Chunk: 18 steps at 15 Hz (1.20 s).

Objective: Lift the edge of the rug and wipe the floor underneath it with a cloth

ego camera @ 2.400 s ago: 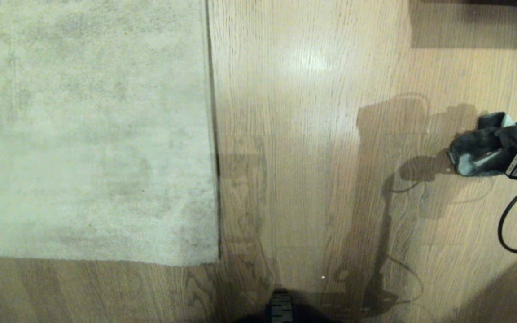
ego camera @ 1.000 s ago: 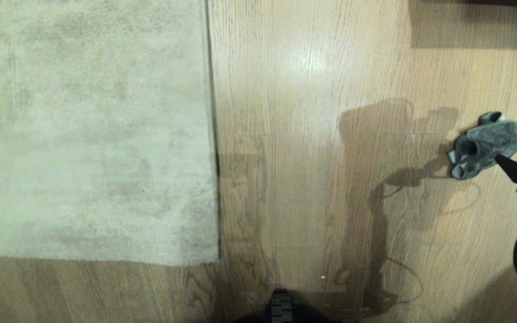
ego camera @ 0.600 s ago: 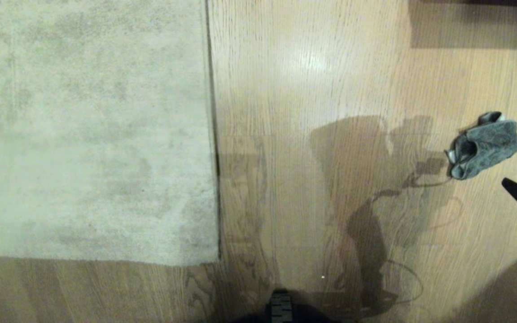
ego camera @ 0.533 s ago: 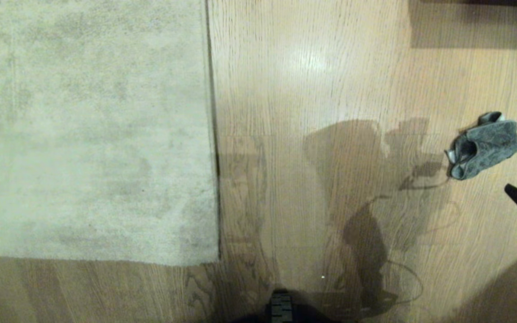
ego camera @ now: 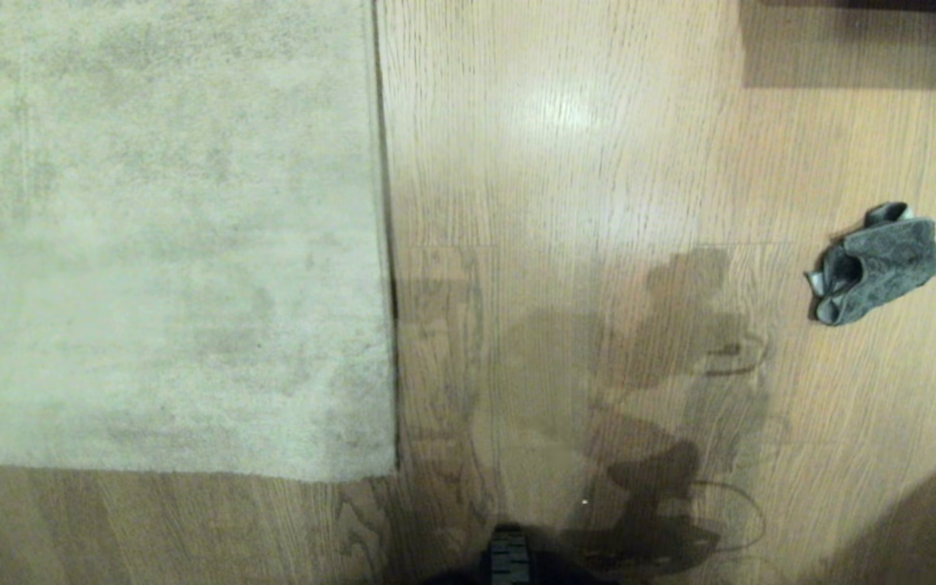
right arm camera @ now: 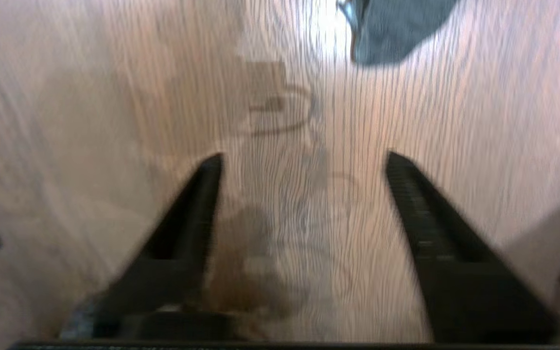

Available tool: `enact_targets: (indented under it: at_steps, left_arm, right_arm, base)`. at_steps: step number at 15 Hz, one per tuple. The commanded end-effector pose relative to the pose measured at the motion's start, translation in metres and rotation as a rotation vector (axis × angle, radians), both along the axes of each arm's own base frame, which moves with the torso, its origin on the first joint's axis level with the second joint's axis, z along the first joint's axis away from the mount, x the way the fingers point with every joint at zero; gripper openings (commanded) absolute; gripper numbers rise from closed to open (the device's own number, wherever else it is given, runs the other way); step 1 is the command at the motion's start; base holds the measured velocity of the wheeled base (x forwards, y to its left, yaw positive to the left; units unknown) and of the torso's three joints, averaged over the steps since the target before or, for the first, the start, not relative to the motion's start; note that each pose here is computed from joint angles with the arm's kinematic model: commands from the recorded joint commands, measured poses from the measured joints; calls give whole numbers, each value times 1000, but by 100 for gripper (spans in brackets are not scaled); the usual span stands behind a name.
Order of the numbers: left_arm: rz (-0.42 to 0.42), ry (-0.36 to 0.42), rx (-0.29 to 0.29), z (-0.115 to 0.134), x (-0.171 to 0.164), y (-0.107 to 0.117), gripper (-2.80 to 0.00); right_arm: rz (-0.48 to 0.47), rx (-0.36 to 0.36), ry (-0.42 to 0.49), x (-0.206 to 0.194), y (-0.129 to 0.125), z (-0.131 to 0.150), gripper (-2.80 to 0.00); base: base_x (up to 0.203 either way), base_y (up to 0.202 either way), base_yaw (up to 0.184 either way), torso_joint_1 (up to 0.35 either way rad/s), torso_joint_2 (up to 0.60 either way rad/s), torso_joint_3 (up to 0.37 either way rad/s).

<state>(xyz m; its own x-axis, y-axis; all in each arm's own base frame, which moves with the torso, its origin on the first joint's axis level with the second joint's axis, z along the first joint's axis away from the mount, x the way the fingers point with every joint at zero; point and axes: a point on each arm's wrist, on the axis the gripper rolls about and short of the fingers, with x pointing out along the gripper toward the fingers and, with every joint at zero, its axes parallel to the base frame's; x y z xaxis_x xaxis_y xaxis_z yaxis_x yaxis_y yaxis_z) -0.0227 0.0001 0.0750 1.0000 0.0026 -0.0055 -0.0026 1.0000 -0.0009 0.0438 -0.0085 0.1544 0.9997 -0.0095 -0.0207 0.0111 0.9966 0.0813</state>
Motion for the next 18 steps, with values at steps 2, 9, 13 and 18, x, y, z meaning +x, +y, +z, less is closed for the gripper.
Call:
enact_targets:
  at_steps: [2,9,13,18]
  left_arm:
    - [1,1,-1,0,0,0,-280]
    - [1,1,-1,0,0,0,-280]
    - [1,1,-1,0,0,0,-280]
    - [1,1,-1,0,0,0,-280]
  right_arm:
    - [30,-49,-71,-16,8,2,-280]
    - [18,-107,-107,-65,9,-36,-280]
    - [-31,-119,-15,-71,7,-69,-280]
    - [-15,-111,-34,-67,8,-77,-280]
  base:
    - [0,0,0,0,0,0]
    - [0,0,0,0,0,0]
    - [0,0,0,0,0,0]
    - [0,0,0,0,0,0]
